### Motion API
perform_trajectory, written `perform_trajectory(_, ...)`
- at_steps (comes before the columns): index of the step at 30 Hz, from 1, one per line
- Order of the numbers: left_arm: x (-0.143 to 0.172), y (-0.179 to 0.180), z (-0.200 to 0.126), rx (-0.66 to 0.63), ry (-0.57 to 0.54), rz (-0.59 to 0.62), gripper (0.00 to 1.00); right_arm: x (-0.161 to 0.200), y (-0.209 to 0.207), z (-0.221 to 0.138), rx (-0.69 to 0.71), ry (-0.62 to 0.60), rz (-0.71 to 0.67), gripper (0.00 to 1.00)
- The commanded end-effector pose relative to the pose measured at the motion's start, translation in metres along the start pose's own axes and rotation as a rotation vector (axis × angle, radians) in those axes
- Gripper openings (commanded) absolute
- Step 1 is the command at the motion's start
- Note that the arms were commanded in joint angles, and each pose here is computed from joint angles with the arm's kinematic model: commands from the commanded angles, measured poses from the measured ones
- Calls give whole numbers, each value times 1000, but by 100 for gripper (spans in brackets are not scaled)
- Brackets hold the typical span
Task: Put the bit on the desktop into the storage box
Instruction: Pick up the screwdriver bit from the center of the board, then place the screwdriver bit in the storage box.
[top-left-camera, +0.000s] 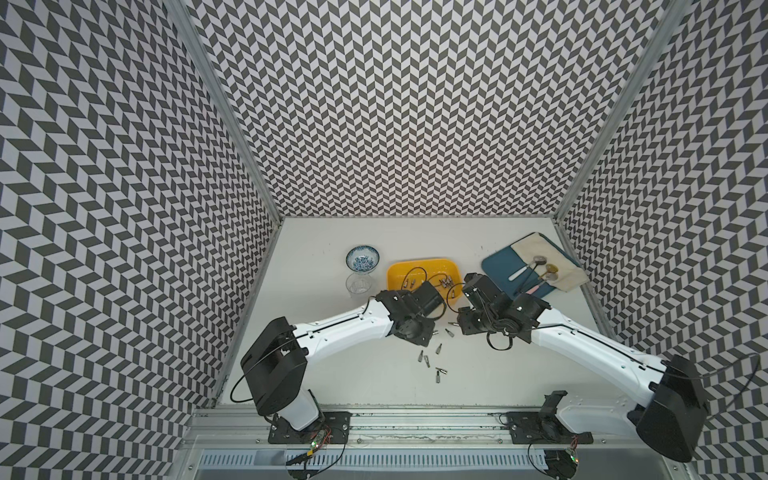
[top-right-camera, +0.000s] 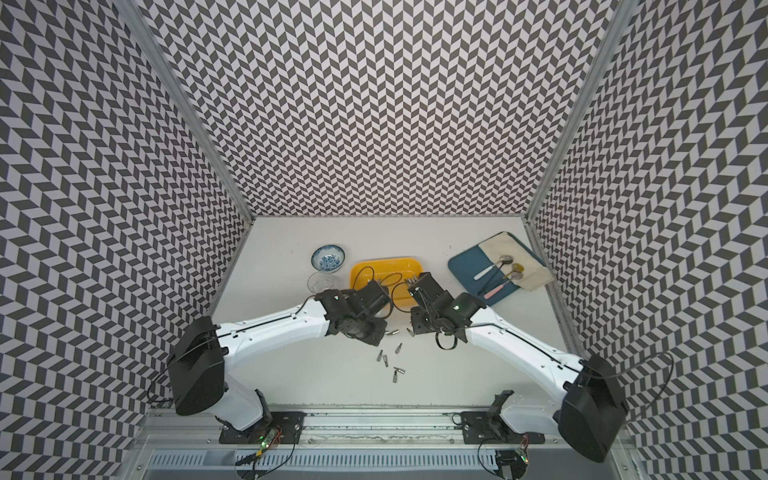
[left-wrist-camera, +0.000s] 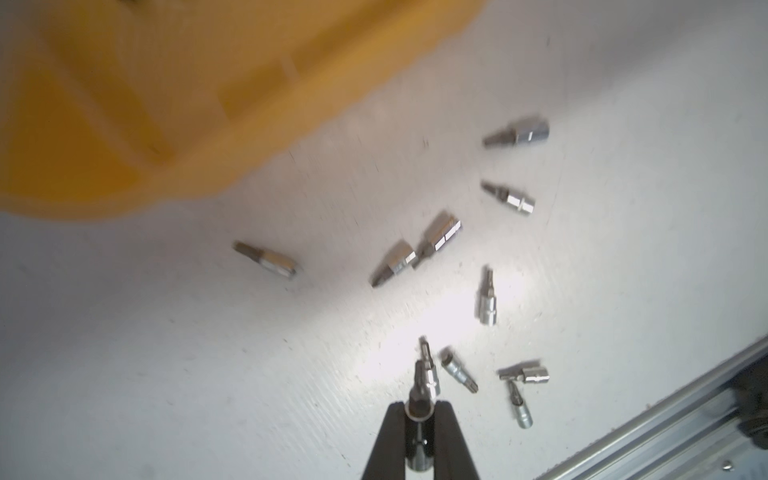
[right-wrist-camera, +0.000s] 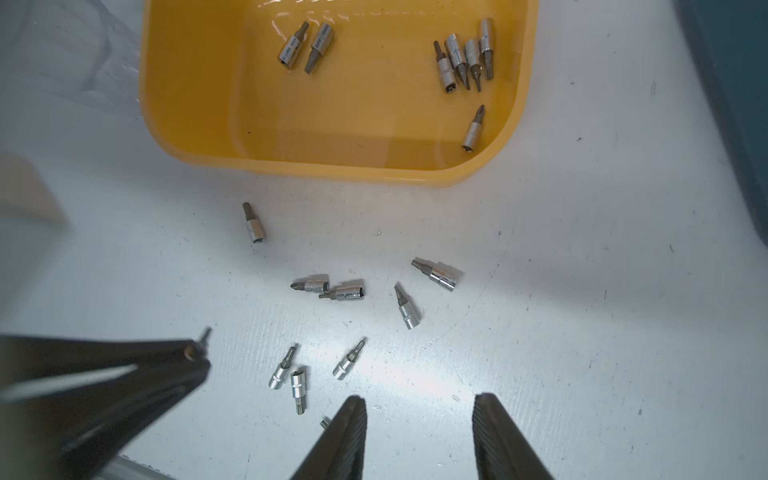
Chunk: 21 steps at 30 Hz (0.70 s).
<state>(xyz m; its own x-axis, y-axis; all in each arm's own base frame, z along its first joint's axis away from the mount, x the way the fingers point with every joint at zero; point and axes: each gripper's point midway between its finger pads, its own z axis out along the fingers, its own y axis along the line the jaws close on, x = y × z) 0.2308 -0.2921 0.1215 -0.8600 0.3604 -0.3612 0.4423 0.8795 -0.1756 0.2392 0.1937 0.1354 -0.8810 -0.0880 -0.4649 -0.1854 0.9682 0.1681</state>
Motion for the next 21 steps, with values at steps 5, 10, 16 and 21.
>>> perform_trajectory(5,-66,37,-34,86,-92,16,0,-2,0,-6,-30,-66,88,49)
perform_trajectory(10,-102,57,-10,54,-57,30,0,16,5,5,-89,-26,68,49)
perform_trajectory(16,-130,59,36,60,-30,52,0,39,18,16,-140,33,-19,49)
perform_trajectory(21,-141,57,60,75,-10,55,0,54,25,21,-149,59,-68,49)
